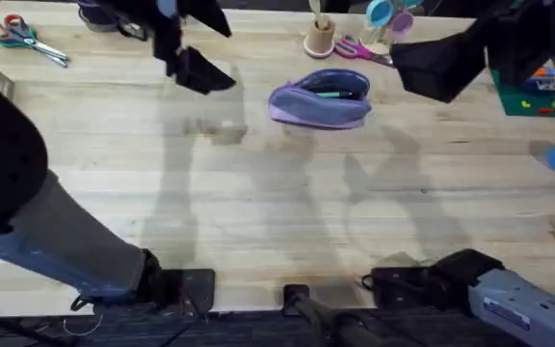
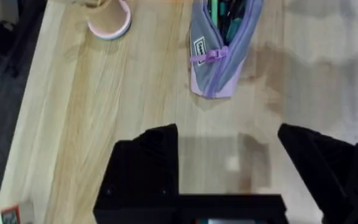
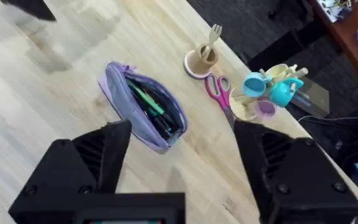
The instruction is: Unzip the bag, pick up the pens from the table one at a time and place them inside, then zip the bag closed.
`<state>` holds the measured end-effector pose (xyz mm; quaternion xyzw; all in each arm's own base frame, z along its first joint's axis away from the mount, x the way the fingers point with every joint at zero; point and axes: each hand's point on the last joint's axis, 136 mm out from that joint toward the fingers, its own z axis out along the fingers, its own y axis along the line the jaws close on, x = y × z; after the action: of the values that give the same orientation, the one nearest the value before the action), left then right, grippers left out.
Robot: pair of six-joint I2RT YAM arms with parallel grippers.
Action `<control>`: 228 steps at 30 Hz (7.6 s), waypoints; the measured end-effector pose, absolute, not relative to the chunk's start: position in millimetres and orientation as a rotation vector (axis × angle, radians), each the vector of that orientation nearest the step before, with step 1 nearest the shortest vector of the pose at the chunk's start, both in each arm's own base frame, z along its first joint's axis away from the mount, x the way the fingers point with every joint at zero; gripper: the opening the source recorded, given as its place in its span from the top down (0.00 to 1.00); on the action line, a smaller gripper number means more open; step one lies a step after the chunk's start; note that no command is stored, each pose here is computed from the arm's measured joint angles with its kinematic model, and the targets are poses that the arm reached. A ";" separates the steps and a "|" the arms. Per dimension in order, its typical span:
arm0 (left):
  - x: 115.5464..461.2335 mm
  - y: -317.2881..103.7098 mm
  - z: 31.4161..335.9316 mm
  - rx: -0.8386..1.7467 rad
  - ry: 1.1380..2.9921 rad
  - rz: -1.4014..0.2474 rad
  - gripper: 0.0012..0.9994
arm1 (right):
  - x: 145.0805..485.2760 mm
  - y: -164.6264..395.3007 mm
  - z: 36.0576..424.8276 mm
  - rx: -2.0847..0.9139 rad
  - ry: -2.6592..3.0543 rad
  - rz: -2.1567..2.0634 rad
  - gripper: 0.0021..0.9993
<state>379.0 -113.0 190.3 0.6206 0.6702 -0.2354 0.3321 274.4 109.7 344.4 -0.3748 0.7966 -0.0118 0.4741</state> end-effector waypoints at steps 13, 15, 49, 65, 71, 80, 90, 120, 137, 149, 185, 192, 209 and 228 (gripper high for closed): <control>387.4 -129.3 145.0 1.659 1.664 -0.558 0.01 | 274.5 116.4 340.7 -0.940 1.951 0.011 0.00; 389.2 -129.5 144.7 1.650 1.668 -0.558 0.01 | 277.0 119.1 336.6 -0.951 1.963 0.024 0.00; 389.5 -139.9 114.7 1.560 1.724 -0.758 0.01 | 277.0 134.6 306.7 -0.755 2.185 0.274 0.00; 389.4 -140.2 115.0 1.558 1.722 -0.760 0.01 | 346.9 160.6 274.7 -0.473 2.394 0.402 0.00; 389.4 -140.2 115.1 1.559 1.722 -0.760 0.01 | 370.5 169.3 277.8 -0.448 2.459 0.406 0.00; 389.4 -140.2 115.1 1.558 1.722 -0.760 0.01 | 400.6 184.7 262.6 -0.453 2.597 0.397 0.00; 389.4 -140.2 115.1 1.558 1.722 -0.760 0.01 | 393.0 218.2 248.3 -0.540 2.627 0.469 0.00; 389.4 -140.2 115.1 1.558 1.722 -0.760 0.01 | 383.8 215.9 244.1 -0.531 2.674 0.474 0.00; 389.4 -140.2 115.1 1.558 1.722 -0.760 0.01 | 420.3 232.8 200.8 -0.532 2.682 0.477 0.00; 389.4 -140.2 115.1 1.558 1.722 -0.760 0.01 | 425.6 239.3 167.4 -0.544 2.746 0.467 0.00; 389.4 -140.2 115.1 1.558 1.722 -0.760 0.01 | 412.0 235.4 96.2 -0.551 2.966 0.427 0.56; 389.4 -140.2 115.0 1.559 1.722 -0.760 0.01 | 408.5 241.8 97.0 -0.567 2.965 0.455 0.82; 389.4 -140.2 115.1 1.558 1.722 -0.760 0.01 | 408.8 241.3 97.2 -0.566 2.965 0.453 0.97; 389.4 -140.2 115.1 1.558 1.722 -0.760 0.01 | 439.7 238.3 139.1 -0.537 2.844 0.393 0.97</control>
<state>389.4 -140.2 115.1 0.5993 0.6622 -0.2923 0.3419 439.7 238.3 139.1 -0.1829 0.9678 0.1337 0.1099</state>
